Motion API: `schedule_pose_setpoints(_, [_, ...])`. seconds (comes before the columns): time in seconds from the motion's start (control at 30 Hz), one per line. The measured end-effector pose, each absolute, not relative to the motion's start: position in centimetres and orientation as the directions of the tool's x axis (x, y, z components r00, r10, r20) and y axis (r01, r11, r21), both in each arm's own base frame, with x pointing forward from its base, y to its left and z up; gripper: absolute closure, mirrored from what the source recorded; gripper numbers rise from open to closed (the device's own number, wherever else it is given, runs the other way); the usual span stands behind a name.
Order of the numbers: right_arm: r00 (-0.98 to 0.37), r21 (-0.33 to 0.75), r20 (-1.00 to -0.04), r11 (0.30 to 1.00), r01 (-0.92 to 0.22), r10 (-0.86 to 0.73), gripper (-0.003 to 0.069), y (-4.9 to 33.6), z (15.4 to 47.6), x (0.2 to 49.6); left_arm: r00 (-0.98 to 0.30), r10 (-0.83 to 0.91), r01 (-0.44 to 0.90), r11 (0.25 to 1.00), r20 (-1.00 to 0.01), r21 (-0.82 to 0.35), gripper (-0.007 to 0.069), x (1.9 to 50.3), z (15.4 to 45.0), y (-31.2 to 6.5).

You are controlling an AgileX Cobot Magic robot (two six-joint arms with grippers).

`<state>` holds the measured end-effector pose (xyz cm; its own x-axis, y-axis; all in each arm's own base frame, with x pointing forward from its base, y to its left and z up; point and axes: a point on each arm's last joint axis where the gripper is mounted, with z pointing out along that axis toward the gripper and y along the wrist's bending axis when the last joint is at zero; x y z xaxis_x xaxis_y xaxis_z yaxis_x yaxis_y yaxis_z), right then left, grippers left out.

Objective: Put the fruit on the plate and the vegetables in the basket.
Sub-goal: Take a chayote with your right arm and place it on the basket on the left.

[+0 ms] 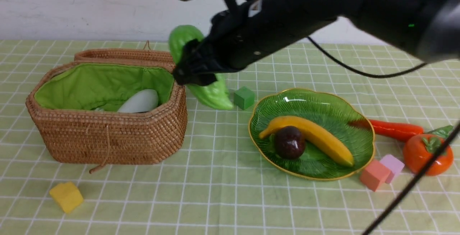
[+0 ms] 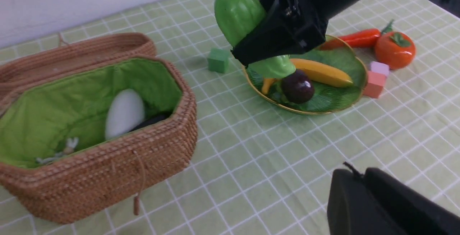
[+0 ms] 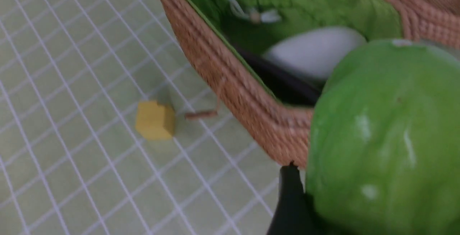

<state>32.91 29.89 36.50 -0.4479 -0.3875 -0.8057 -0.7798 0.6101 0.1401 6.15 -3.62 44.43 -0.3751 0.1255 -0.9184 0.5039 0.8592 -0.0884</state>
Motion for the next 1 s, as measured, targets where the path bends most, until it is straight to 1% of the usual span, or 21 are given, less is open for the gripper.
schedule_pose_setpoints(0.17, [-0.38, 0.13, -0.87, 0.598, -0.791, -0.314, 0.0209, 33.8, 35.8, 35.1, -0.369, 0.053, 0.39, 0.915, -0.928, -0.102, 0.0586, 6.7, 44.7, -2.7])
schedule_pose_setpoints(0.3, [-0.319, 0.104, -0.91, 0.599, -0.794, -0.265, 0.0209, 36.1, 34.0, 37.0, -0.361, -0.002, 0.321, 0.939, -0.933, -0.126, 0.0586, 7.0, 44.9, -2.3])
schedule_pose_setpoints(0.4, [-0.275, 0.067, -0.926, 0.606, -0.793, -0.257, 0.0209, 37.3, 32.0, 37.9, -0.361, -0.021, 0.305, 0.942, -0.933, -0.139, 0.0586, 7.1, 44.9, -2.2])
schedule_pose_setpoints(0.5, [-0.236, 0.036, -0.939, 0.612, -0.79, -0.25, 0.0209, 38.0, 31.0, 38.4, -0.361, -0.028, 0.303, 0.942, -0.932, -0.146, 0.0586, 7.1, 44.9, -2.2])
schedule_pose_setpoints(0.53, [-0.195, 0.004, -0.951, 0.618, -0.786, -0.242, 0.0209, 38.5, 30.3, 38.7, -0.363, -0.03, 0.302, 0.942, -0.931, -0.148, 0.0586, 7.1, 44.9, -2.2])
schedule_pose_setpoints(0.63, [-0.142, -0.037, -0.963, 0.632, -0.774, -0.23, 0.0206, 39.1, 29.4, 39.2, -0.368, -0.034, 0.304, 0.94, -0.929, -0.155, 0.0586, 7.1, 44.9, -2.2])
schedule_pose_setpoints(0.67, [-0.137, -0.039, -0.965, 0.636, -0.771, -0.225, 0.0195, 39.2, 29.2, 39.3, -0.369, -0.035, 0.305, 0.94, -0.929, -0.156, 0.0586, 7.1, 44.9, -2.2])
schedule_pose_setpoints(0.73, [-0.136, -0.041, -0.965, 0.64, -0.767, -0.224, 0.0135, 39.3, 28.7, 39.5, -0.374, -0.038, 0.309, 0.937, -0.927, -0.163, 0.0586, 7.0, 44.9, -2.3])
schedule_pose_setpoints(0.77, [-0.137, -0.041, -0.965, 0.64, -0.767, -0.226, 0.0088, 39.4, 28.6, 39.5, -0.376, -0.039, 0.311, 0.936, -0.926, -0.165, 0.0586, 7.0, 44.9, -2.3])
schedule_pose_setpoints(0.83, [-0.138, -0.041, -0.964, 0.639, -0.768, -0.229, 0.0017, 39.4, 28.4, 39.5, -0.379, -0.041, 0.314, 0.934, -0.924, -0.171, 0.0586, 7.0, 44.8, -2.3])
schedule_pose_setpoints(0.93, [-0.148, -0.039, -0.959, 0.63, -0.776, -0.241, -0.0015, 39.4, 28.5, 39.3, -0.381, -0.043, 0.315, 0.933, -0.923, -0.173, 0.0584, 7.0, 44.8, -2.4])
schedule_pose_setpoints(0.97, [-0.149, -0.039, -0.959, 0.629, -0.777, -0.242, -0.0015, 39.4, 28.5, 39.3, -0.381, -0.043, 0.315, 0.933, -0.923, -0.173, 0.0583, 7.0, 44.8, -2.4])
schedule_pose_setpoints(1.0, [-0.161, -0.035, -0.952, 0.614, -0.789, -0.261, 0.0001, 39.3, 28.9, 38.9, -0.382, -0.043, 0.316, 0.933, -0.923, -0.174, 0.058, 7.0, 44.8, -2.4])
